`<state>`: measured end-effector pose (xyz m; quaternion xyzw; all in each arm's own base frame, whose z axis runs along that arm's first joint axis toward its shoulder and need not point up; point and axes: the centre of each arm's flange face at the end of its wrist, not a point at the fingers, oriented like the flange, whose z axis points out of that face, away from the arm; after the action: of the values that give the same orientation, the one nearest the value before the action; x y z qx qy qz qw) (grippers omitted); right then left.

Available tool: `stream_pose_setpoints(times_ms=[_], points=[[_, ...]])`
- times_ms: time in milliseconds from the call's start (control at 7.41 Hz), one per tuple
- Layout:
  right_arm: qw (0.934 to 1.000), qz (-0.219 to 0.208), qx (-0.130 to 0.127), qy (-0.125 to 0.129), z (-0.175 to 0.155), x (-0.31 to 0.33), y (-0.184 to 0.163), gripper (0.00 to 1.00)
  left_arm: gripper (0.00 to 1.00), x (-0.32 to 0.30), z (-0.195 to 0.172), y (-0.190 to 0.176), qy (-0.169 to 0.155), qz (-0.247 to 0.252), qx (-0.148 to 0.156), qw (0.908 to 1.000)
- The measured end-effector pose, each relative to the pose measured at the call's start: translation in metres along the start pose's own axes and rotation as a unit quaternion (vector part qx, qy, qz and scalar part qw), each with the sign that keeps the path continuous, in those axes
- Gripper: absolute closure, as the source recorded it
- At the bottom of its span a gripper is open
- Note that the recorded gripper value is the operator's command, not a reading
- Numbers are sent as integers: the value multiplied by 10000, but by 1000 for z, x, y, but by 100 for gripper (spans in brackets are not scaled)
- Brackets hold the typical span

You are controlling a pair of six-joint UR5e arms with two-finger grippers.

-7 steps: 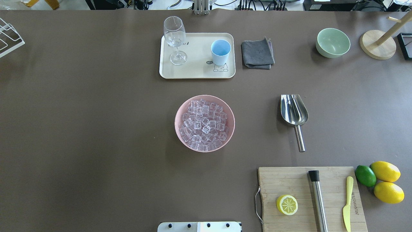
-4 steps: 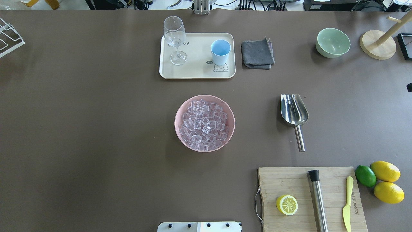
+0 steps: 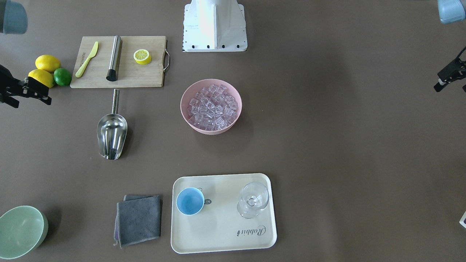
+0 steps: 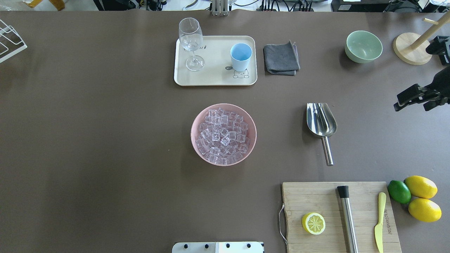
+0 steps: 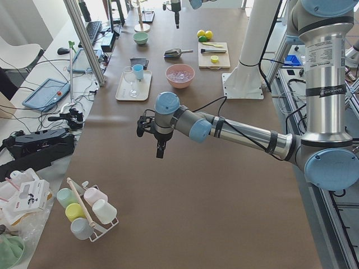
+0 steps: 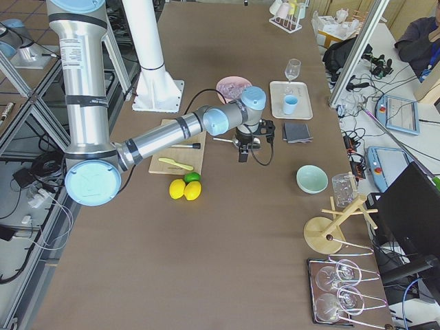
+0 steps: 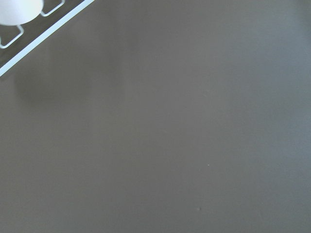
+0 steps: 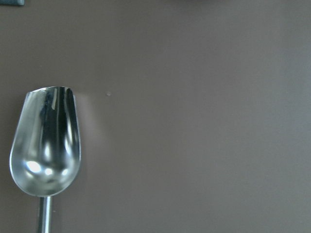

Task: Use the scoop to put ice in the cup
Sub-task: 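Lower the right gripper onto the metal scoop while the left arm nears the bowl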

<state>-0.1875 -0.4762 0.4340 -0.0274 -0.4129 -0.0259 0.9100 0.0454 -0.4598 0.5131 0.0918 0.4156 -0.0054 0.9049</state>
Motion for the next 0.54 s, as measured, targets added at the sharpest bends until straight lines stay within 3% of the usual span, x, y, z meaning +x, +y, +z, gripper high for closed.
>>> stream_pose_setpoints(times_ms=[540], points=[[9993,-49,-311,182,57,-110,23,1,1,95,38,-4,716,1508,250,9856]])
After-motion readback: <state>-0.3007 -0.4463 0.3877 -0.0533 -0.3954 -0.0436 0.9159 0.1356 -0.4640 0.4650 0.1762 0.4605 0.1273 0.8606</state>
